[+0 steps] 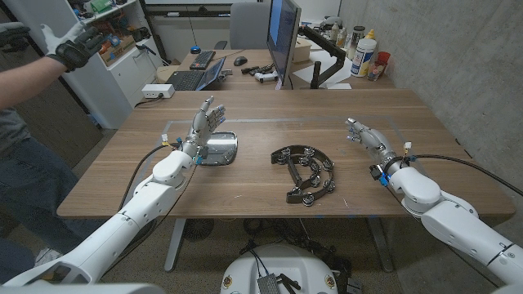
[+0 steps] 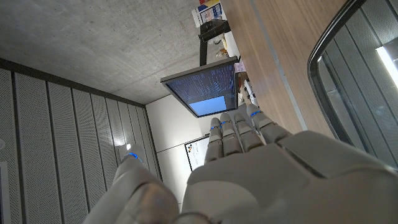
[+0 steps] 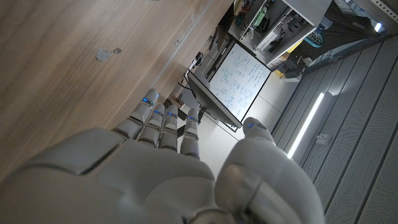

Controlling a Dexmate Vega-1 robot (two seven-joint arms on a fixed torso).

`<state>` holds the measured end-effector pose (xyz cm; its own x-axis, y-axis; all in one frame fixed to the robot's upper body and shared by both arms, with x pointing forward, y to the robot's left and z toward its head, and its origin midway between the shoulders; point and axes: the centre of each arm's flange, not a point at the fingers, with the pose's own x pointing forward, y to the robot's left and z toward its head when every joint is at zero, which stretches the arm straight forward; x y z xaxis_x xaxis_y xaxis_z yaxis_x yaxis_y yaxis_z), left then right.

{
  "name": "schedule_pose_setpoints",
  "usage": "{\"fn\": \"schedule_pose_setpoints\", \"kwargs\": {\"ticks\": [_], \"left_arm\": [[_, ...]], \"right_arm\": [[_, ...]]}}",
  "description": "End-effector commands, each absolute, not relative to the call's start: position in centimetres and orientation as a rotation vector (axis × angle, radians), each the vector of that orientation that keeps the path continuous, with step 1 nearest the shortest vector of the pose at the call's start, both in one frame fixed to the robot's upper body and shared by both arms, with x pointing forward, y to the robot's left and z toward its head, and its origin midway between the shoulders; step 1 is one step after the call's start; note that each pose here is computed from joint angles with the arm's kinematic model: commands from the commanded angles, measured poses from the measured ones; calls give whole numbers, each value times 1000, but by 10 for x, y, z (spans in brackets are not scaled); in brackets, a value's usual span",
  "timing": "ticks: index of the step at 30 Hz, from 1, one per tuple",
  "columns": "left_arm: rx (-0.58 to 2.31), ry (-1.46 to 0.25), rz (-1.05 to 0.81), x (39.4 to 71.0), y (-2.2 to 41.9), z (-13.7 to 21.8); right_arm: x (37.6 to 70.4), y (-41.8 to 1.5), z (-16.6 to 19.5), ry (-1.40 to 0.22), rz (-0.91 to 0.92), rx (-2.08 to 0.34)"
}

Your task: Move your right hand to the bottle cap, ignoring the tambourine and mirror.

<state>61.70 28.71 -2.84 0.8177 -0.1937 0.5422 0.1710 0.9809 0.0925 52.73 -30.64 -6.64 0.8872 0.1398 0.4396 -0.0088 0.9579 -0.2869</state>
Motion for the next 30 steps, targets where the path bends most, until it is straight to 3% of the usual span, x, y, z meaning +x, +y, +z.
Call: {"fn": "schedule_pose_setpoints", "kwargs": {"ticks": [1,30], "left_arm": [[48,-587,-201,616,284,-27],[62,-583,-211,616,280,-31]], "right_arm": [[509,-308,-68,-430,16,-344],[485,-309,-73,-328,-66,-433]]}}
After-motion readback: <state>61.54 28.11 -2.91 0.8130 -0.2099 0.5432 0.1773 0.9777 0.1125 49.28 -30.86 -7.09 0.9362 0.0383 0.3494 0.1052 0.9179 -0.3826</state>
